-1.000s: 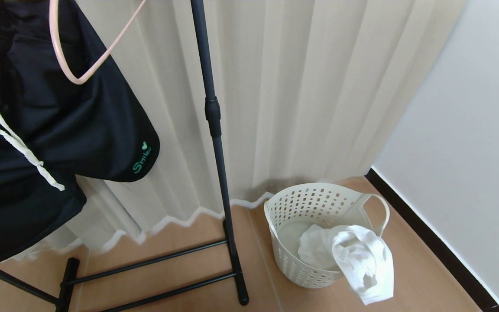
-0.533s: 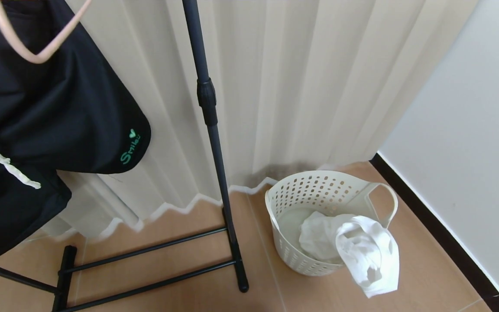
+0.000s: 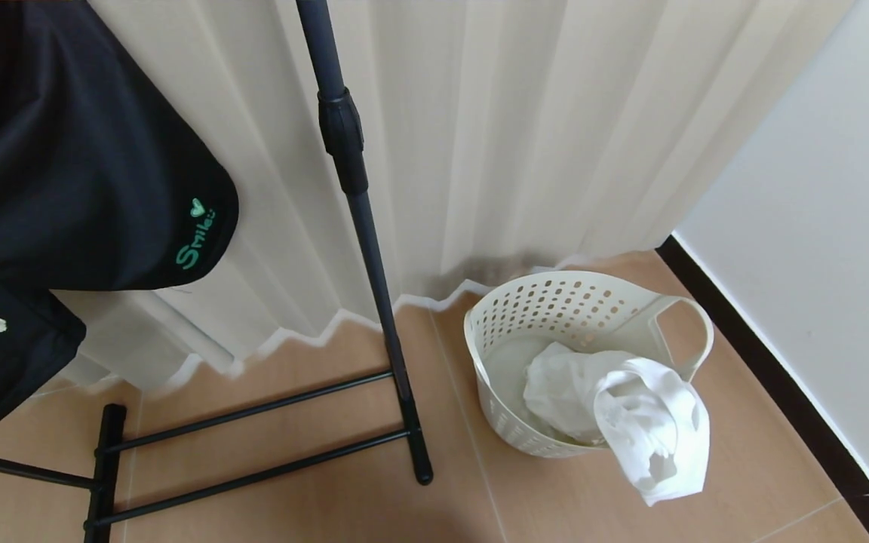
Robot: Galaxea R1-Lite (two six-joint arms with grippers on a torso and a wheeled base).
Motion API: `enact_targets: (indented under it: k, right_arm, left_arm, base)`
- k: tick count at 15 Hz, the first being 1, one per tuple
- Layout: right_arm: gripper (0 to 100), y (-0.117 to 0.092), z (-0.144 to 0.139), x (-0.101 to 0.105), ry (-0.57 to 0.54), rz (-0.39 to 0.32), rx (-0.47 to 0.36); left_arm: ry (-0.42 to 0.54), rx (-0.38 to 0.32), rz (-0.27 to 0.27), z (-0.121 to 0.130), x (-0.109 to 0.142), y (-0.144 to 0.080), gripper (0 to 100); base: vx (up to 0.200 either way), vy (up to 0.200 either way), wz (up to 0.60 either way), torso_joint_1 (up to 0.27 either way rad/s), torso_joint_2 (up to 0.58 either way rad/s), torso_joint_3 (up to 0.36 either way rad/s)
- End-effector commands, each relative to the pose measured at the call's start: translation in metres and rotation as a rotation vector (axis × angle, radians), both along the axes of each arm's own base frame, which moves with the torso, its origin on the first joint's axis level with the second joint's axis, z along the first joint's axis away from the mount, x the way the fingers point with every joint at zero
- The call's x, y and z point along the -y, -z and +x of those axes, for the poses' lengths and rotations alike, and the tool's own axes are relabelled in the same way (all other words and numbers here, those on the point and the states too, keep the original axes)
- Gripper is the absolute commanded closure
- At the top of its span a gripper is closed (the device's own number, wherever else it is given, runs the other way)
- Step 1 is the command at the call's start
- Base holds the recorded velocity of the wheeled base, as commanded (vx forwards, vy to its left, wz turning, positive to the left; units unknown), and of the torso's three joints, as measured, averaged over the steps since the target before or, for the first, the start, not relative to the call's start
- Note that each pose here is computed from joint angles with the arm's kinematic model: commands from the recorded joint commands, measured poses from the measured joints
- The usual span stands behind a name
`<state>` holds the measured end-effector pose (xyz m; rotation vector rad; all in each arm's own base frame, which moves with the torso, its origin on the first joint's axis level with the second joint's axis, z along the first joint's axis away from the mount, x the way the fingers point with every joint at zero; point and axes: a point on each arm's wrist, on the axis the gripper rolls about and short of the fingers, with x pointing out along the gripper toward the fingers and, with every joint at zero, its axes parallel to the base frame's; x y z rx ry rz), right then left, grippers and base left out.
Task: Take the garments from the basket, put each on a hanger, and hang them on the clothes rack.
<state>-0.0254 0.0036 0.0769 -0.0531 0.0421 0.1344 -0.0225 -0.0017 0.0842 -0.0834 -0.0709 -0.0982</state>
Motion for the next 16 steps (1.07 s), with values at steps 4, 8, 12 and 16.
enact_targets:
  k: [4,8,12,16]
  right_arm:
    - [0,0.0001,0.0,0.0,0.0,0.003,0.0]
    - [0,0.0001,0.0001,0.0,0.0,0.002,-0.002]
    - [0,0.0003,0.0,0.0001,0.0,0.0,-0.006]
    - [0,-0.0004,0.0021,0.0002,0.009,0.0,-0.038]
  left_arm:
    - [0.0,0.0,-0.003,0.0001,0.0,-0.0001,0]
    - [0.003,0.0,-0.005,0.0,0.0001,-0.0001,0]
    - [0.003,0.0,-0.005,0.0,0.0001,-0.0001,0]
    - [0.003,0.001,0.005,0.0,0.0001,-0.0001,0]
  base:
    - [0.0,0.0,0.0,0.002,0.0,-0.199]
    - [0.0,0.0,0.0,0.0,0.0,-0.196]
    - [0.0,0.0,0.0,0.001,0.0,-0.199]
    - [0.0,0.0,0.0,0.0,0.0,-0.183]
